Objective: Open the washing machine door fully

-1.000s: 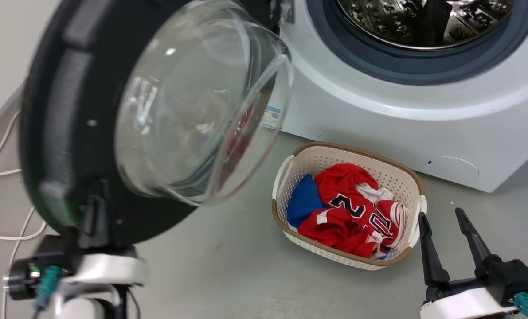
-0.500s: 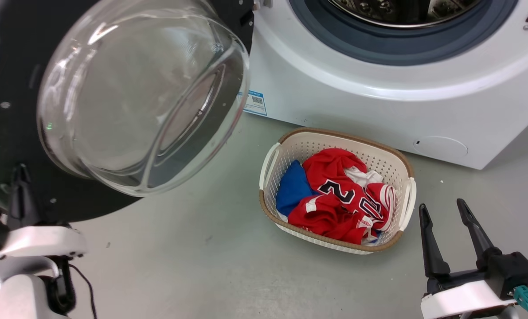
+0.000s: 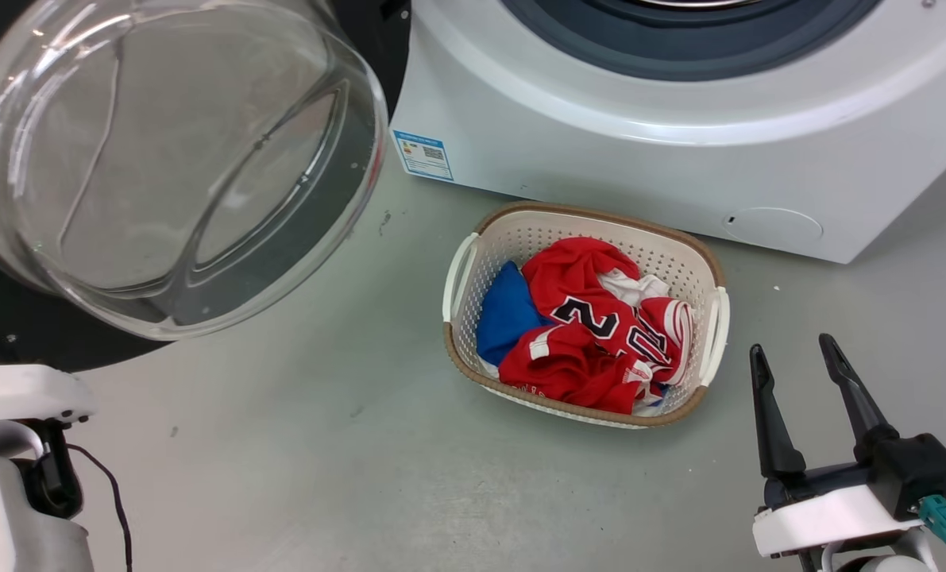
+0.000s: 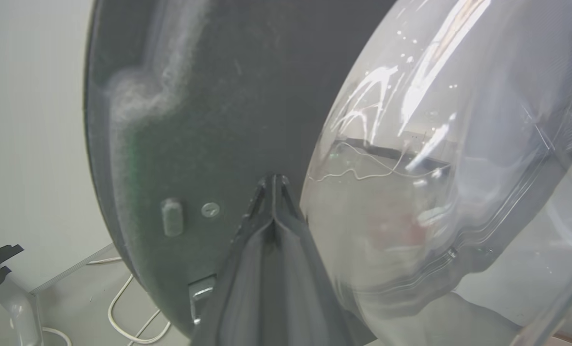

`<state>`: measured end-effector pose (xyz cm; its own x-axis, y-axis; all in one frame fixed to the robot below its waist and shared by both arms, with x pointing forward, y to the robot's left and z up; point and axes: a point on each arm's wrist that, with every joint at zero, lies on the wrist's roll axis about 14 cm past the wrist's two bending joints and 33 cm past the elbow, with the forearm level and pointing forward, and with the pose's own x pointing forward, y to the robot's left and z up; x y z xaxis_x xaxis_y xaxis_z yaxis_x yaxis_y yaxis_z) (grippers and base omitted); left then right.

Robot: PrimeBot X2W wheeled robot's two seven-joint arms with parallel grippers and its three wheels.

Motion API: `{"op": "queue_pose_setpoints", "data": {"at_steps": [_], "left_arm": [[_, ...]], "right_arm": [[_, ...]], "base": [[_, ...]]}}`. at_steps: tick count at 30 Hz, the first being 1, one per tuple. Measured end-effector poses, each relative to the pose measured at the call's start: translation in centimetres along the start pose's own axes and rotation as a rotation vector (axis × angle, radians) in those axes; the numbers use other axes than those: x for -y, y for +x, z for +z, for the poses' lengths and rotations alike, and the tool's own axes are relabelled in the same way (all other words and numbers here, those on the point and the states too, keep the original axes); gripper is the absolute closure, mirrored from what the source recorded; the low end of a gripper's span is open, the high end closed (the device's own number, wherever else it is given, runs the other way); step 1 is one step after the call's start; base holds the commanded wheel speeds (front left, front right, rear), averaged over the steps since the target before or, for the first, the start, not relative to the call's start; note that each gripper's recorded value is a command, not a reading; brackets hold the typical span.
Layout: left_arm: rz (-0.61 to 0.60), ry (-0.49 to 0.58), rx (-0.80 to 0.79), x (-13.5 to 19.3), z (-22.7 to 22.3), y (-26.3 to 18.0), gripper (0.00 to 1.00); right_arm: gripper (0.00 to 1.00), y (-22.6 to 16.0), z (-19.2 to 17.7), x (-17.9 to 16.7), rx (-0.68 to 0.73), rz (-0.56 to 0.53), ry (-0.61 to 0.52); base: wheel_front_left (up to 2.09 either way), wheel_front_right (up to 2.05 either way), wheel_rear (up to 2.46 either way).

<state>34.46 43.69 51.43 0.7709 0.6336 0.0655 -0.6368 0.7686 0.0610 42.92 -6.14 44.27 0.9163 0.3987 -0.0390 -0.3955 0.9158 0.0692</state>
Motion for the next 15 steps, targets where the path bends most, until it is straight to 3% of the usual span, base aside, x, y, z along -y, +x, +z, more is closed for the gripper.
{"op": "queue_pose_setpoints", "data": {"at_steps": [15], "left_arm": [[0.015,0.04,-0.04,-0.5,-1.3,1.7,1.0]], "right_arm": [[0.0,-0.7,0.5,2.0,0.012,-0.062,-0.011]], "base": [[0.0,0.0,0.0]]}}
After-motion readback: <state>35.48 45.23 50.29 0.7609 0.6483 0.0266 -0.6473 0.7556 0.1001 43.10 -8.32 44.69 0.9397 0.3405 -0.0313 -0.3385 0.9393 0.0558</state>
